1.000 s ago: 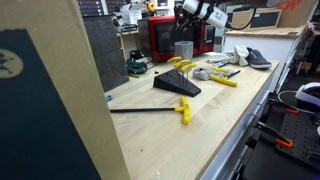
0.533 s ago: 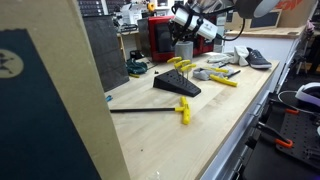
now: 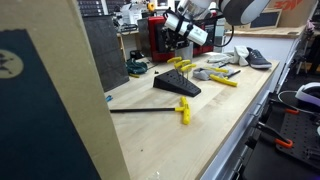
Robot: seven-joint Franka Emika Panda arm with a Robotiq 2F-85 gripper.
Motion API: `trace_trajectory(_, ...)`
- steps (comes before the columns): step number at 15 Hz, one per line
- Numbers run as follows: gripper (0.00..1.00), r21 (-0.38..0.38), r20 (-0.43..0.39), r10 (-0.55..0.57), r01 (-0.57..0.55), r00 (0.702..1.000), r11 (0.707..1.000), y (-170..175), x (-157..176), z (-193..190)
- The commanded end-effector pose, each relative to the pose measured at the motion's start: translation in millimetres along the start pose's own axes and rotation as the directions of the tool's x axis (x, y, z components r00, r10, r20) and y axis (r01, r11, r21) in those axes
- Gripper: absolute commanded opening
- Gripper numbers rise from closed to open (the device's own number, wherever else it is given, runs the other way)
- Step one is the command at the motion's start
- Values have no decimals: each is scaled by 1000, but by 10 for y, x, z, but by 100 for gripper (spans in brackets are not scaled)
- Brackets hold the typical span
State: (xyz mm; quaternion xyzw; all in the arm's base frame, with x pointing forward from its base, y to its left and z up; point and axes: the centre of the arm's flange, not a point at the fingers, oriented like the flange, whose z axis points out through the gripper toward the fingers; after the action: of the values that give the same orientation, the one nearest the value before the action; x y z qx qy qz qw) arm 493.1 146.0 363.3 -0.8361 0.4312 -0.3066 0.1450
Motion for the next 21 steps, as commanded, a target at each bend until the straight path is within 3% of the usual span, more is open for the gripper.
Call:
trace_trajectory(1,0,-10,23,82,-82,996,997,6,-136,175)
trace_trajectory(21,0,-76,121,214,-206,969,976,53,-462,-115)
